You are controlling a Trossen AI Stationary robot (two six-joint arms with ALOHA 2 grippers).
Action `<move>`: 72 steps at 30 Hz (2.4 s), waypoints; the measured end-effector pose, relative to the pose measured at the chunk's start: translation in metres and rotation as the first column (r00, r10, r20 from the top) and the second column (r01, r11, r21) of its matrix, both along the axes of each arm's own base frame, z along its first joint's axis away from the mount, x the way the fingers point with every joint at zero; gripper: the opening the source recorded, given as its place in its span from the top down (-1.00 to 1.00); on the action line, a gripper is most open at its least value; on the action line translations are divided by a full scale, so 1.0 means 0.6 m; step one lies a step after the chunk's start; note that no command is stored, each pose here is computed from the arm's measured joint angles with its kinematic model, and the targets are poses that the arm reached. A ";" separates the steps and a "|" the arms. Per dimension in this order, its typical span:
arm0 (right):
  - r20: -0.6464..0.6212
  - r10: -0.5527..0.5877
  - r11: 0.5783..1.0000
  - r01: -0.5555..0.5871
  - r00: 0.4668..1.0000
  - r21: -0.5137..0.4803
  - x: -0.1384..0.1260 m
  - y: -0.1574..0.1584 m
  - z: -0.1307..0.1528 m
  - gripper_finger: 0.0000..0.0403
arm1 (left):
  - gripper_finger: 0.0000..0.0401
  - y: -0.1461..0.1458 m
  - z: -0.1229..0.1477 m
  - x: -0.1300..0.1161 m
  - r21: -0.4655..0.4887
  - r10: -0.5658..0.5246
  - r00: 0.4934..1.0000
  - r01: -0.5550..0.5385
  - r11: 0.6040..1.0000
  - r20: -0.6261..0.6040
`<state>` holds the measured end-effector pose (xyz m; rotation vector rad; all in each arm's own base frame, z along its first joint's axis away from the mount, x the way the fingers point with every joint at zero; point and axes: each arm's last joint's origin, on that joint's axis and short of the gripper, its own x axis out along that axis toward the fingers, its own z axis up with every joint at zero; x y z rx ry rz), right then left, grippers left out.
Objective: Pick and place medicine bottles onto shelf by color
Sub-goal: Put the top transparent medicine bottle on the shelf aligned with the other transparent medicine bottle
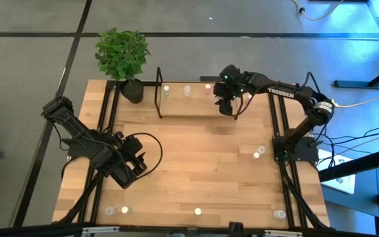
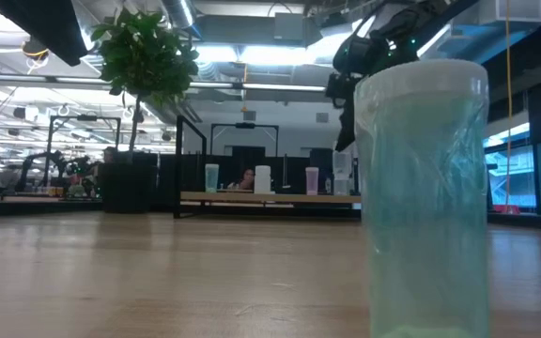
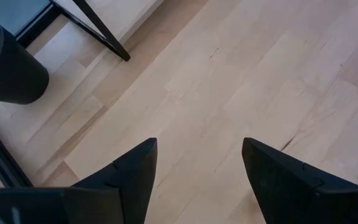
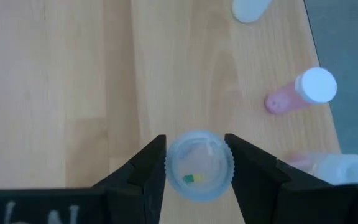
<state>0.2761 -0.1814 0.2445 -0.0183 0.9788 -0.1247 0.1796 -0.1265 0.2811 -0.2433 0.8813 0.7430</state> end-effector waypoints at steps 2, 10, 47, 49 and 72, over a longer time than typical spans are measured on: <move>0.001 0.006 1.000 -0.006 1.000 -0.006 0.004 -0.003 -0.005 0.23 | -0.15 0.000 0.000 0.000 -0.001 0.000 1.000 0.000 1.000 0.001; -0.008 0.040 0.999 -0.040 0.999 0.003 0.003 -0.008 -0.013 0.23 | -0.15 -0.002 0.000 0.002 -0.012 0.000 1.000 0.000 1.000 0.015; -0.055 0.033 0.999 -0.033 0.998 -0.008 -0.011 -0.024 -0.022 0.23 | -0.15 0.002 0.009 0.009 0.160 -0.016 0.983 -0.013 0.987 0.180; -0.054 0.035 0.999 -0.036 0.998 -0.008 -0.011 -0.024 -0.027 0.23 | -0.15 0.002 0.008 0.009 0.156 -0.015 0.984 -0.013 0.988 0.179; -0.085 -0.041 0.994 0.032 0.996 -0.109 -0.021 -0.032 -0.059 0.23 | -0.15 0.000 0.007 0.010 0.128 -0.010 0.985 -0.012 0.992 0.171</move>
